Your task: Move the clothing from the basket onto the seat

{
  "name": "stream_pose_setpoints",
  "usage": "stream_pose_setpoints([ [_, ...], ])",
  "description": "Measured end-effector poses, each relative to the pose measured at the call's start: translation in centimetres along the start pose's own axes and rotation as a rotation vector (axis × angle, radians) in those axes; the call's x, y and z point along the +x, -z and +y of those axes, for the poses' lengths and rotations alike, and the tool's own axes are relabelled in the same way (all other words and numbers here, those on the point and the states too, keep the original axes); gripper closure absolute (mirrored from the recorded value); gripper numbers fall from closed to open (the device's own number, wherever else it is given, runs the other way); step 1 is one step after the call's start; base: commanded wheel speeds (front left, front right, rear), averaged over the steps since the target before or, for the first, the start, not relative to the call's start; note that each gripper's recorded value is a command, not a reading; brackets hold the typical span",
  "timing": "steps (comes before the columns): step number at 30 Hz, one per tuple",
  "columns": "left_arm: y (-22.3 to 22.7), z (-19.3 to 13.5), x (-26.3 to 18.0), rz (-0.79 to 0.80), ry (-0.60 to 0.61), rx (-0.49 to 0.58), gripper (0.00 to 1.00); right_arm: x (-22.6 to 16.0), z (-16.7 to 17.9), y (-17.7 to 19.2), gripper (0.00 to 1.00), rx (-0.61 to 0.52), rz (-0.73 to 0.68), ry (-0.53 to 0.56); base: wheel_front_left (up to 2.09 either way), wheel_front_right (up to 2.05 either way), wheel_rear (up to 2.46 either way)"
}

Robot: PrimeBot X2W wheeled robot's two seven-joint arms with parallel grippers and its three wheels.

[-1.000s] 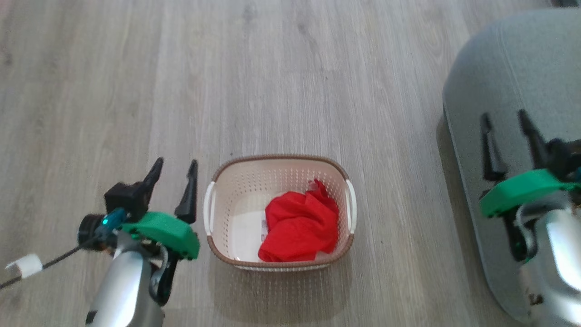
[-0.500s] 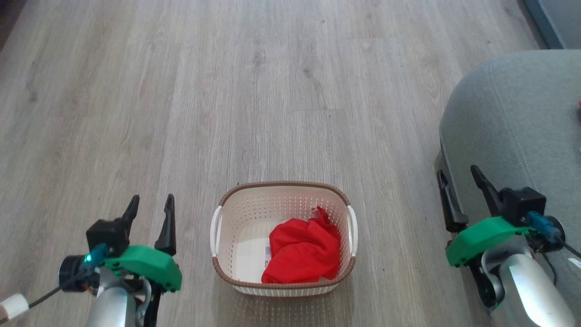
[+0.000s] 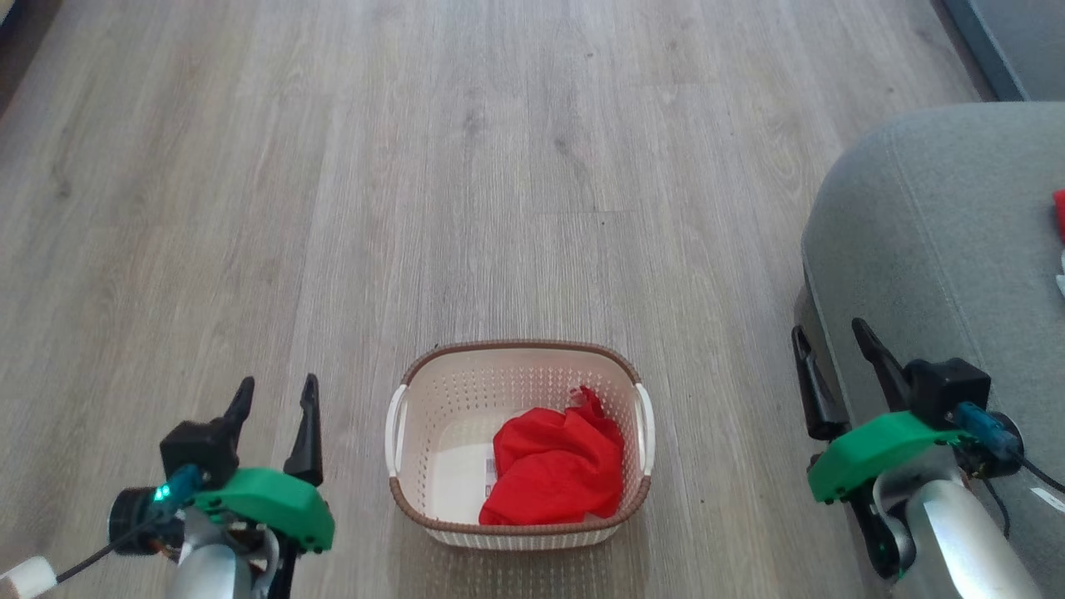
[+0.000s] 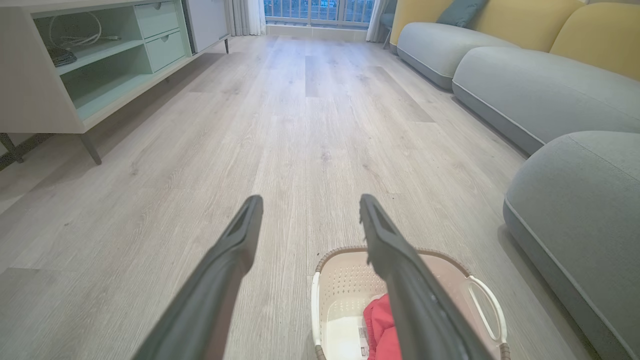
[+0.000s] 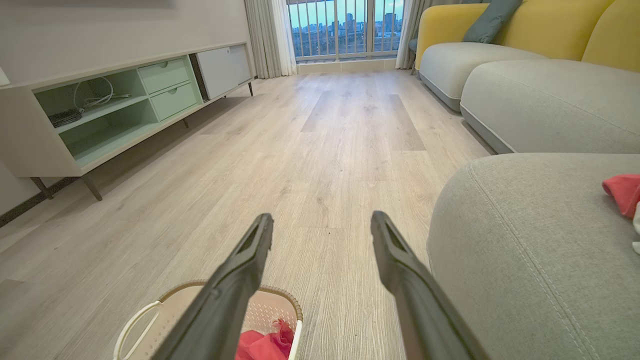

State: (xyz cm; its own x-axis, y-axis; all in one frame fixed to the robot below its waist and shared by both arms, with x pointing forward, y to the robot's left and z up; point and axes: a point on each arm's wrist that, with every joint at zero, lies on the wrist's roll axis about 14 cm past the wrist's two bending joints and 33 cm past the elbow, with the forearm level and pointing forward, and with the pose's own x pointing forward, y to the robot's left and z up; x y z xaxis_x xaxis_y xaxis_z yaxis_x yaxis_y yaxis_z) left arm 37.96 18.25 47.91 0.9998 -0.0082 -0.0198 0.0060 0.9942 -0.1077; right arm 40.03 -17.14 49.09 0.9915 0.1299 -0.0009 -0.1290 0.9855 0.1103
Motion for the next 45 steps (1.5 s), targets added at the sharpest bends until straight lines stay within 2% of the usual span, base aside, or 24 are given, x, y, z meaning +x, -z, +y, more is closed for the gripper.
stream_pose_setpoints([
  [8,2.8,-1.8,0.5,0.082,0.052,-0.007,0.0,0.8,-0.5,0.5,0.0,0.003,0.009,0.009,0.0,0.0,0.0],
  [12,5.3,-3.3,1.7,0.156,0.096,-0.027,0.0,3.1,-0.9,-0.2,0.0,-0.002,-0.018,0.016,0.0,0.0,0.0],
  [18,8.8,-6.4,6.1,0.246,0.187,-0.041,0.0,7.3,-1.7,-0.7,0.0,-0.006,-0.055,0.025,0.0,0.0,0.0],
  [31,22.5,-13.0,11.2,0.554,0.415,0.009,0.0,13.3,-4.8,4.9,0.0,-0.047,0.005,0.064,0.0,0.0,0.0],
  [38,29.9,-14.1,12.2,0.703,0.476,0.045,0.0,14.5,-6.1,9.6,0.0,-0.064,0.08,0.076,0.0,0.0,0.0],
  [45,35.6,-15.5,12.3,0.829,0.548,0.084,0.0,14.0,-8.0,13.1,0.0,-0.105,0.151,0.102,0.0,0.0,0.0],
])
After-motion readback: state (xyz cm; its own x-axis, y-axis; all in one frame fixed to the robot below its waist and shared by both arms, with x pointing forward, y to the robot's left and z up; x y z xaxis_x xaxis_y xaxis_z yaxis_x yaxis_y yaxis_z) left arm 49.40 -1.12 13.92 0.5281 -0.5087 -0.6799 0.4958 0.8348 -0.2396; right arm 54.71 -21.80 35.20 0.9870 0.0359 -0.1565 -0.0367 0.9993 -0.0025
